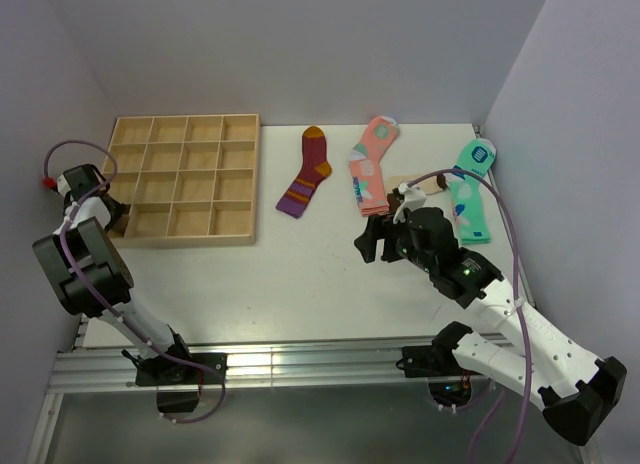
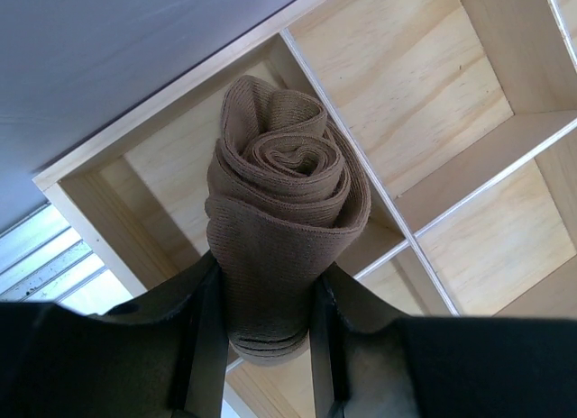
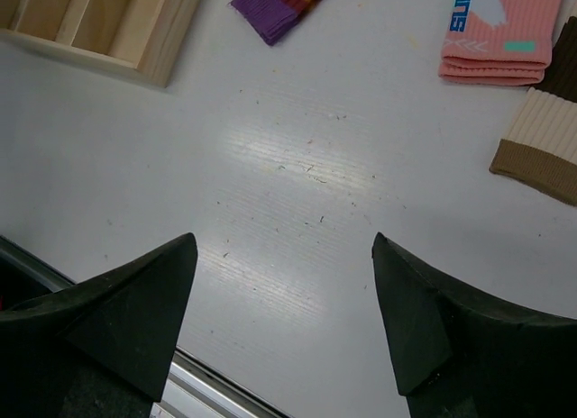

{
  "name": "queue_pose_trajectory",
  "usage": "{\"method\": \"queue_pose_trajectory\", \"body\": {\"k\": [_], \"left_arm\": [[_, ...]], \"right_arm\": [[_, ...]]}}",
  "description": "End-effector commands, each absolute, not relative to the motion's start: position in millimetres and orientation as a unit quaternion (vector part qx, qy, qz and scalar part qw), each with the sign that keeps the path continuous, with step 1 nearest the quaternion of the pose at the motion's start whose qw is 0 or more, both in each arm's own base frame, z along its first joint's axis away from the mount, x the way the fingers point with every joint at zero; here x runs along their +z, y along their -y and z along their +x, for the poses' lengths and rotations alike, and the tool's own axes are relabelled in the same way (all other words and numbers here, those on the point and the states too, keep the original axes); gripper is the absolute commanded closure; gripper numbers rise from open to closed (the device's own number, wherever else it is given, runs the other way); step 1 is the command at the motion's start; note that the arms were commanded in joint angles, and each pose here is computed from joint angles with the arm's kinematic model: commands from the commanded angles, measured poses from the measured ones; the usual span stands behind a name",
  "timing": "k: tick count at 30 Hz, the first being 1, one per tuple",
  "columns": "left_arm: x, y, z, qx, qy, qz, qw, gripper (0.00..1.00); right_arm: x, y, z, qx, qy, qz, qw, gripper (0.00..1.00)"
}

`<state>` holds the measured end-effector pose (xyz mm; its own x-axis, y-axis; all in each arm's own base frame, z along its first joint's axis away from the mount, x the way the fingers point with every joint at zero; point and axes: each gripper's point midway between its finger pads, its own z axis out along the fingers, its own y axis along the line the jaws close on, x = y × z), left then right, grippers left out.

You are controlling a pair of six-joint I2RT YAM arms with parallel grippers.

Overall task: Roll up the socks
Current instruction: Place the sock in the storage box.

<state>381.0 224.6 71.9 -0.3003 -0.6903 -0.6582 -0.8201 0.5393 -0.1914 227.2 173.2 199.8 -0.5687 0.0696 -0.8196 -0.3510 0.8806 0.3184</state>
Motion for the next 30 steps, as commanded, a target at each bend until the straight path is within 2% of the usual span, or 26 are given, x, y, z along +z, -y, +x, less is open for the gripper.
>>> {"method": "queue_pose_trajectory", "body": {"k": [1, 16, 19, 22, 26, 30], "left_arm": [[68, -227, 380, 0.092, -0.805, -0.472, 0.348, 1.0], [37, -234, 366, 0.127, -0.823, -0.466, 0.299, 1.0], [33, -235, 363, 0.134, -0.827, -0.462, 0.29, 0.94], [30, -236, 365, 0.135, -0.832, -0.456, 0.286, 0.84], [43, -241, 370, 0.142, -0.824, -0.451, 0.312, 0.64], [46, -247, 374, 0.152, -0.824, -0.444, 0.319, 0.62]], "right_arm": [[223, -177, 232, 0.242, -0.84, -0.087, 0.477, 0.15], [216, -181, 235, 0.242, -0.842, -0.094, 0.473, 0.15], [214, -181, 235, 0.241, -0.844, -0.096, 0.47, 0.16], [211, -182, 235, 0.242, -0.845, -0.097, 0.468, 0.16], [210, -182, 235, 0.241, -0.845, -0.098, 0.467, 0.16], [211, -182, 236, 0.24, -0.845, -0.099, 0.468, 0.16]]}}
